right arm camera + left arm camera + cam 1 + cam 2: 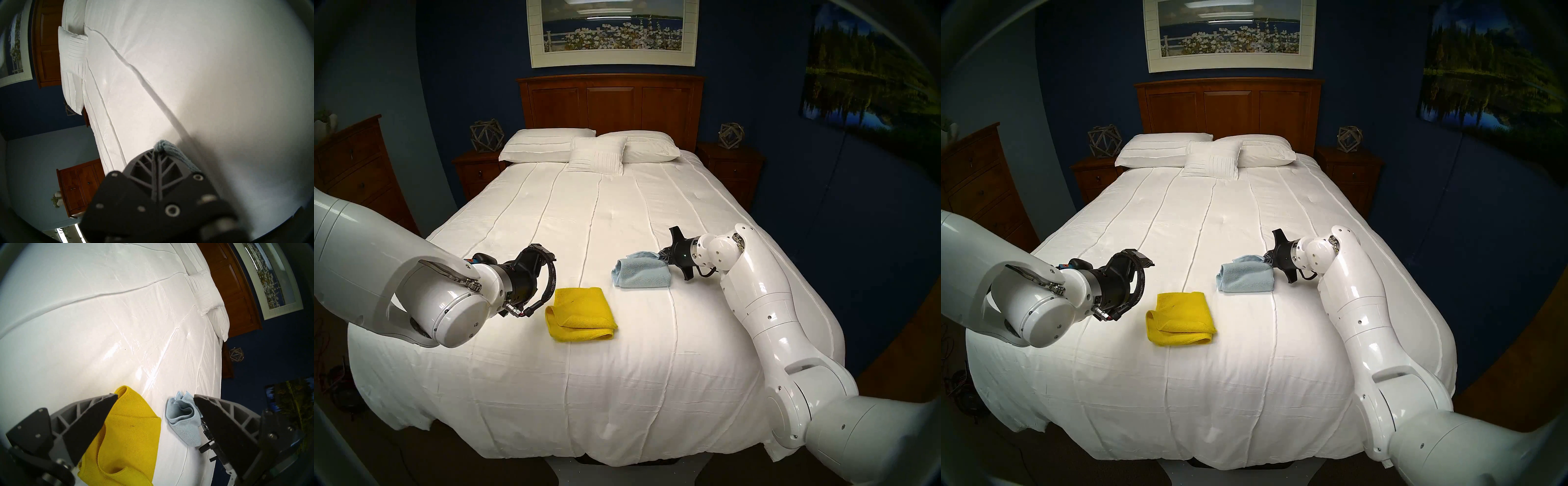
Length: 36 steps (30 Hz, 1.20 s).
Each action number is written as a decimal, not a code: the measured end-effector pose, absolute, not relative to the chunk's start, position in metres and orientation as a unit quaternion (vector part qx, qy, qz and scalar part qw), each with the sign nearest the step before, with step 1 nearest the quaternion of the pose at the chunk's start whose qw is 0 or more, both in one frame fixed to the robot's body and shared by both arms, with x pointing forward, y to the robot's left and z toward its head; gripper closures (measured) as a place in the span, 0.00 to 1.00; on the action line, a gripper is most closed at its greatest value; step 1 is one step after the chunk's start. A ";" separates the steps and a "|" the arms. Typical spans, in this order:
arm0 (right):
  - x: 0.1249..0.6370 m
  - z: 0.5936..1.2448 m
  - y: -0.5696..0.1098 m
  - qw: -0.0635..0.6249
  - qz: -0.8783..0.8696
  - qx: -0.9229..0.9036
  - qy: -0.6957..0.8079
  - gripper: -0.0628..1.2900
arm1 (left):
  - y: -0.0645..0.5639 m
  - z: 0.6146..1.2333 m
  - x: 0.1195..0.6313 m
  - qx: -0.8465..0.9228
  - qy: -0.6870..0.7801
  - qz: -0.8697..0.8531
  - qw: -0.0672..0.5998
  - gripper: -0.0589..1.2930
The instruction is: Fold the hand towels twice and stack them up
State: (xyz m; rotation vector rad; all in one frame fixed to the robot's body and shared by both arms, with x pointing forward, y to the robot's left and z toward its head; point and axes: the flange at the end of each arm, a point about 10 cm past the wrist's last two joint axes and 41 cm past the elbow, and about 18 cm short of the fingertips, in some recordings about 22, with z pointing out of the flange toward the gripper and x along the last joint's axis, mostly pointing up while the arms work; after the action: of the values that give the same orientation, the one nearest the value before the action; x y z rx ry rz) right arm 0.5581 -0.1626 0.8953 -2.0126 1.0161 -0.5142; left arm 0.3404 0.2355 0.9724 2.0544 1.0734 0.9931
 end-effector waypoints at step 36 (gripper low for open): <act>0.539 0.935 -0.156 0.415 -0.264 -0.797 0.349 0.28 | 0.235 0.972 0.341 0.775 0.405 0.377 0.305 0.04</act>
State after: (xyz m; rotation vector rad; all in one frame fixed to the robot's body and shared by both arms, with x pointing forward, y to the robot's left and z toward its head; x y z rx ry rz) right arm 0.5394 -0.1560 0.9354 -2.0028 0.8776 -0.6627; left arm 0.3405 0.2352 0.9723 2.0529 1.0721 0.9978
